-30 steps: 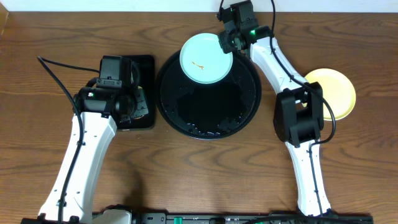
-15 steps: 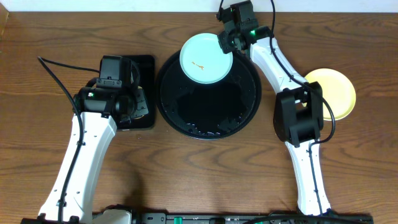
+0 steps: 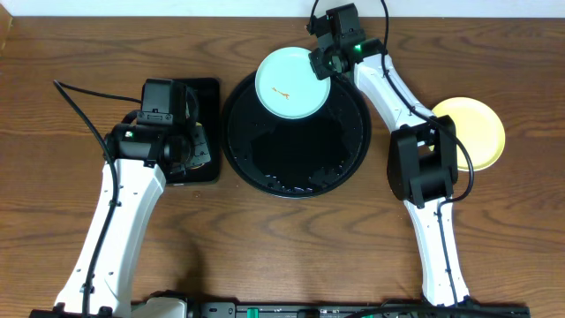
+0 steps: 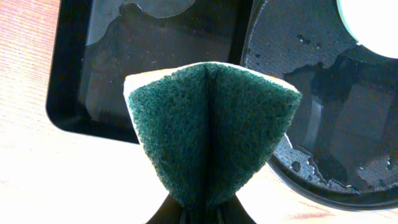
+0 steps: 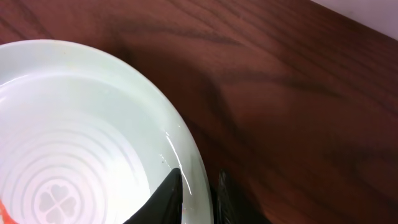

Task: Clean dirty plates on tray and stack at the side
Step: 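Move right gripper to the pale green plate's far rim on the tray, then pinch the pale green plate rim with right gripper and drag it toward center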

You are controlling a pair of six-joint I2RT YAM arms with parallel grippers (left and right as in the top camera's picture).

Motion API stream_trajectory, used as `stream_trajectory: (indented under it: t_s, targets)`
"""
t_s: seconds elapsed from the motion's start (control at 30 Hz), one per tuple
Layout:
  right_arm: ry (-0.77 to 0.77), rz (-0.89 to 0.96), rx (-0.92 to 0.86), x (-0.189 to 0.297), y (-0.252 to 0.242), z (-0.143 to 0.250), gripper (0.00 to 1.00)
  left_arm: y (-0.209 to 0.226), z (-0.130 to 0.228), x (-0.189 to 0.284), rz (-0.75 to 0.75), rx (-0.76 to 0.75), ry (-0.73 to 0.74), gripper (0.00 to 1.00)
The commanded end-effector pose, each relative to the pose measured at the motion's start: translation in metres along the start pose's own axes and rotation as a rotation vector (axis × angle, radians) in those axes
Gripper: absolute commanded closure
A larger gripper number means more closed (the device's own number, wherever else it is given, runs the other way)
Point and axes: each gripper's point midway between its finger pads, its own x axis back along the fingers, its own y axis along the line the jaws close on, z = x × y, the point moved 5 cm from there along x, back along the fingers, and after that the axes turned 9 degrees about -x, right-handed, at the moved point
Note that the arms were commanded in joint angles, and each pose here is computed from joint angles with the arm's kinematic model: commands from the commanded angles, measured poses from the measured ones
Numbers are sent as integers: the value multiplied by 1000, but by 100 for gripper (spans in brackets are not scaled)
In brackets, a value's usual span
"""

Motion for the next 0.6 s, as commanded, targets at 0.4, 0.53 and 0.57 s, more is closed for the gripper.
stream_trajectory:
  t_s: [0.4, 0.53, 0.57]
  targets:
    - [63, -8, 20, -2, 6, 14, 99, 2, -2, -2, -5, 14, -9, 92]
    - [49, 5, 14, 32, 9, -2, 99, 2, -2, -2, -5, 14, -9, 92]
    - [53, 20, -9, 43, 8, -5, 99, 2, -2, -2, -5, 14, -9, 92]
